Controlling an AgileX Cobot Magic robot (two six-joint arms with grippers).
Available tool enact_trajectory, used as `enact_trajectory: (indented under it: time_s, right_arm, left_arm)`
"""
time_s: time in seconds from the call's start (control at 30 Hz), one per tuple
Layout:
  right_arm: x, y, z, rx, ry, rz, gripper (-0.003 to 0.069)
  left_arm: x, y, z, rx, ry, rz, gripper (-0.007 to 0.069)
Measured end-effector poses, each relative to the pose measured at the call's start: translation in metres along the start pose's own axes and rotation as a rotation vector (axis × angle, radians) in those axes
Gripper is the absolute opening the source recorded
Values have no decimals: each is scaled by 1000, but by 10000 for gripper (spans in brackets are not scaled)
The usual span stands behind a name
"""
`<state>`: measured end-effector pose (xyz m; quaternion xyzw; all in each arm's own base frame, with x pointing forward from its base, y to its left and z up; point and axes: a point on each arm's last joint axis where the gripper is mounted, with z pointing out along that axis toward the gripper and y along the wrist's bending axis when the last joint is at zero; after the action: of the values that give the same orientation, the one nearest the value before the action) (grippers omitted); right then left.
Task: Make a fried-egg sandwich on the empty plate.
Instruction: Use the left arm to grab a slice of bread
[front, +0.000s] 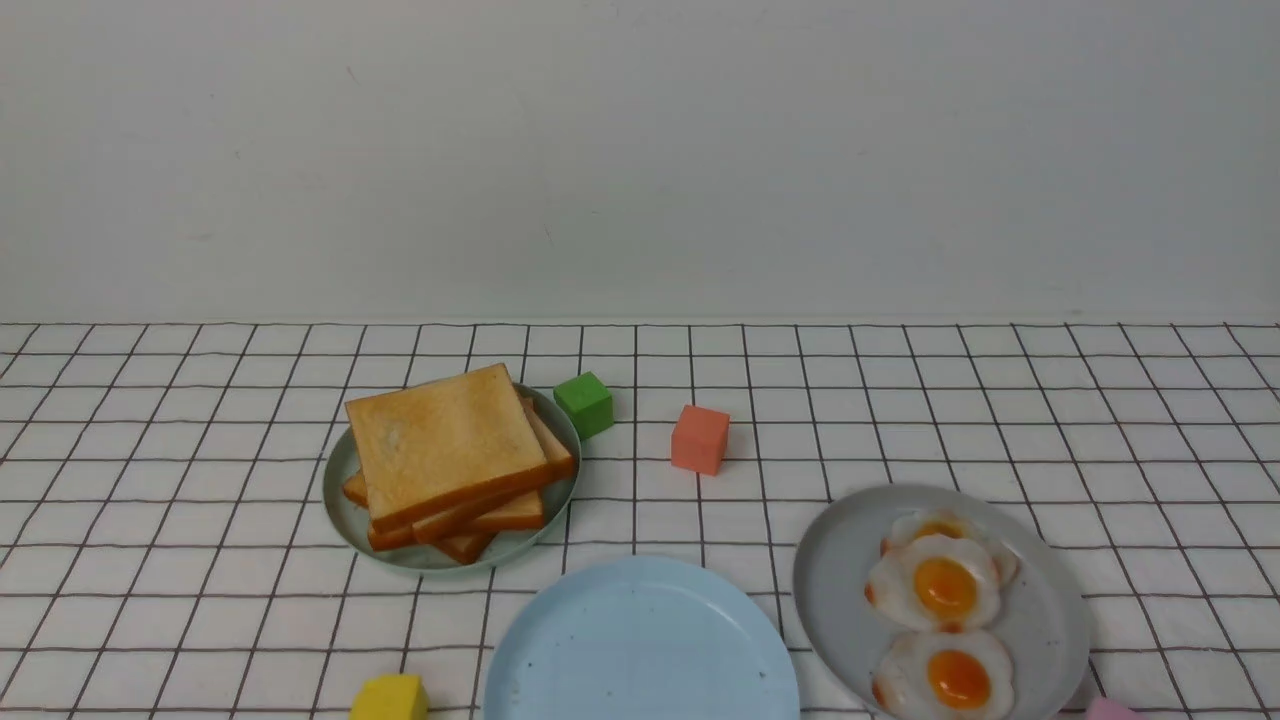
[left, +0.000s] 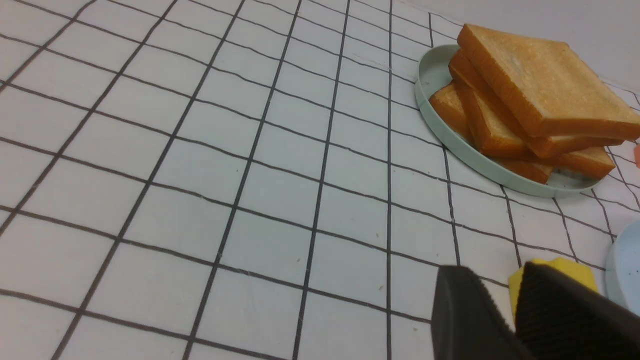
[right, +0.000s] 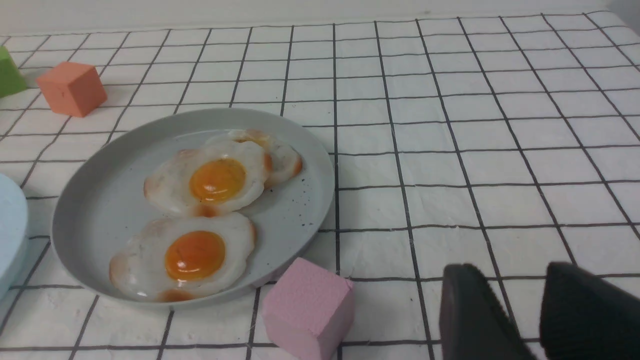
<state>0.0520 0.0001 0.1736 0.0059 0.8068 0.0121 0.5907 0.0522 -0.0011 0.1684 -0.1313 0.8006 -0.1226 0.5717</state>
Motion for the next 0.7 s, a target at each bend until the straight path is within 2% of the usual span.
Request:
enact_trajectory:
  time_s: [0.7]
  right_arm:
    - [0, 0, 0, 0, 0, 0, 241]
  left_arm:
    - [0, 0, 0, 0, 0, 0, 204]
